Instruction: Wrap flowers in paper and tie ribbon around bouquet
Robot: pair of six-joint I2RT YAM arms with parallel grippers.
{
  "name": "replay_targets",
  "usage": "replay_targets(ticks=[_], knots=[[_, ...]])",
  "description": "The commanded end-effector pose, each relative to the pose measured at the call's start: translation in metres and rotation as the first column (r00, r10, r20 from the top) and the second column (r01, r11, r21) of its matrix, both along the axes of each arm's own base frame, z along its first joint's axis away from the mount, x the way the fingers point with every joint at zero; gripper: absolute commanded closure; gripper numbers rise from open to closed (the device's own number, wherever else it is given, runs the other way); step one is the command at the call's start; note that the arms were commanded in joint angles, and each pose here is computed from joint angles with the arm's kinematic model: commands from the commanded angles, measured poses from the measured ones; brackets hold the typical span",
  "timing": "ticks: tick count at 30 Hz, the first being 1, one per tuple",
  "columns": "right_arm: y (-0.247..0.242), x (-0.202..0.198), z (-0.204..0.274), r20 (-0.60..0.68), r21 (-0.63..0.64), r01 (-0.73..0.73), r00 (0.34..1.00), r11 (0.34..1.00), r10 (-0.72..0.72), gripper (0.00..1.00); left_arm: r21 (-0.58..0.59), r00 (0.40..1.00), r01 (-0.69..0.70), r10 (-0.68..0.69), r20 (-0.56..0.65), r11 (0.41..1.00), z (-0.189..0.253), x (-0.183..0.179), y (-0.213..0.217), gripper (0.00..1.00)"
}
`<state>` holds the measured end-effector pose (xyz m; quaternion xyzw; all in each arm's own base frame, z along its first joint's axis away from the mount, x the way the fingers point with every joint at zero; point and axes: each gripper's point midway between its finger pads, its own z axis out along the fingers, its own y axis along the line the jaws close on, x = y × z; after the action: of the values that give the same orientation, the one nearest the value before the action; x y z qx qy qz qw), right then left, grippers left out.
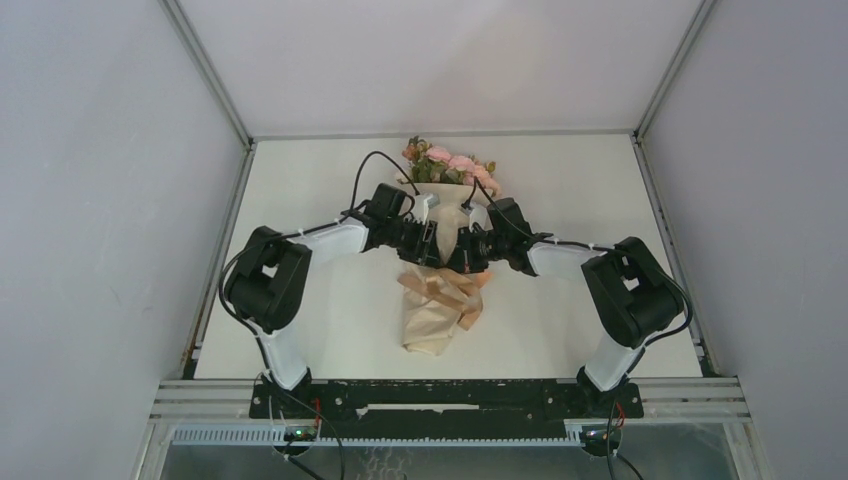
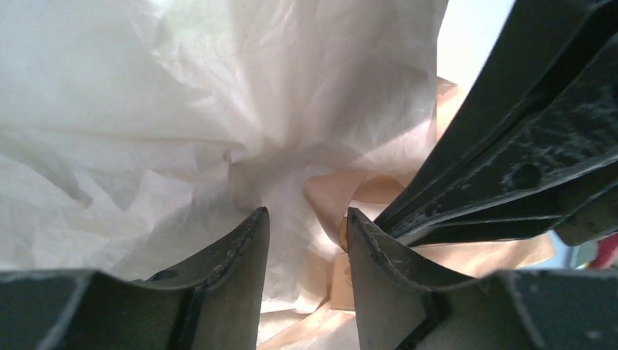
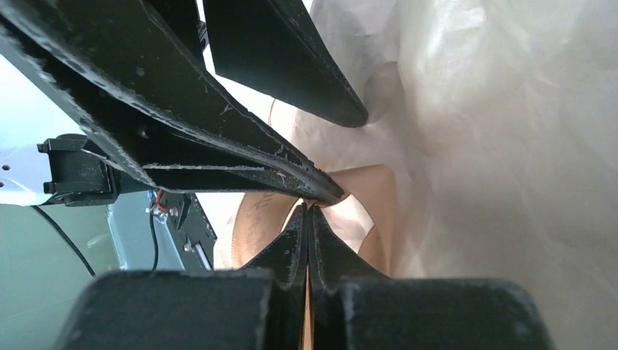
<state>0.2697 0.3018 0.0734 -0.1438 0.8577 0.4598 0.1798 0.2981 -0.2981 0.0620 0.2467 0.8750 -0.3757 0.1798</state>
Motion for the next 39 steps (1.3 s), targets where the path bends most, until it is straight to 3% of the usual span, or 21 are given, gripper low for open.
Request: replay_targets(ticks=[1,4,6,10,14,18,21,27,32,35,39], knots=[[0.009,0.010,0.032,0.118,0.050,-0.029,0.993,0.998,0.023,1.00,-0.148,0.998,0.005,-0.014,-0.062,0.989,0.028,-0.010,-0.024,0.52],[0.009,0.010,0.033,0.124,0.046,-0.028,0.992,0.999,0.022,1.00,-0.156,0.991,0.021,-0.041,-0.125,0.988,0.021,-0.018,-0.026,0.57],[0.008,0.010,0.033,0.128,0.046,-0.028,0.992,0.999,0.022,1.00,-0.170,0.987,0.034,-0.061,-0.152,0.985,0.021,-0.022,-0.027,0.66],[0.004,0.012,0.034,0.137,0.033,-0.019,0.991,0.999,0.014,0.94,-0.204,0.983,0.059,-0.092,-0.158,0.977,0.030,-0.024,-0.031,0.99],[-0.013,0.014,0.038,0.150,-0.001,0.001,0.989,1.000,-0.001,0.66,-0.167,0.995,0.064,-0.076,-0.063,0.984,0.039,-0.010,-0.023,1.00],[-0.033,0.013,0.059,0.176,0.015,-0.006,0.984,1.000,0.004,0.48,-0.079,0.997,0.053,-0.048,0.063,0.995,0.034,0.009,-0.011,1.00],[-0.043,0.011,0.071,0.193,0.050,-0.036,0.981,0.998,0.026,0.42,-0.023,0.991,0.063,-0.060,0.120,0.998,0.030,0.018,-0.003,1.00],[-0.045,0.005,0.055,0.174,-0.022,-0.046,0.984,0.999,0.049,0.41,0.005,0.983,0.045,-0.045,0.178,0.999,0.036,0.034,0.001,1.00],[-0.062,0.032,0.038,0.114,-0.132,0.141,0.985,0.981,-0.127,0.53,0.020,0.966,0.059,-0.062,0.253,0.998,0.055,0.037,0.006,1.00],[-0.063,0.046,0.036,0.102,-0.147,0.186,0.980,0.971,-0.173,0.59,0.083,0.921,0.155,-0.174,0.348,0.985,0.075,0.030,0.016,1.00],[-0.057,0.055,0.024,0.056,-0.169,0.200,0.980,0.965,-0.193,0.67,0.238,0.809,0.309,-0.386,0.443,0.921,0.084,0.015,0.039,1.00]])
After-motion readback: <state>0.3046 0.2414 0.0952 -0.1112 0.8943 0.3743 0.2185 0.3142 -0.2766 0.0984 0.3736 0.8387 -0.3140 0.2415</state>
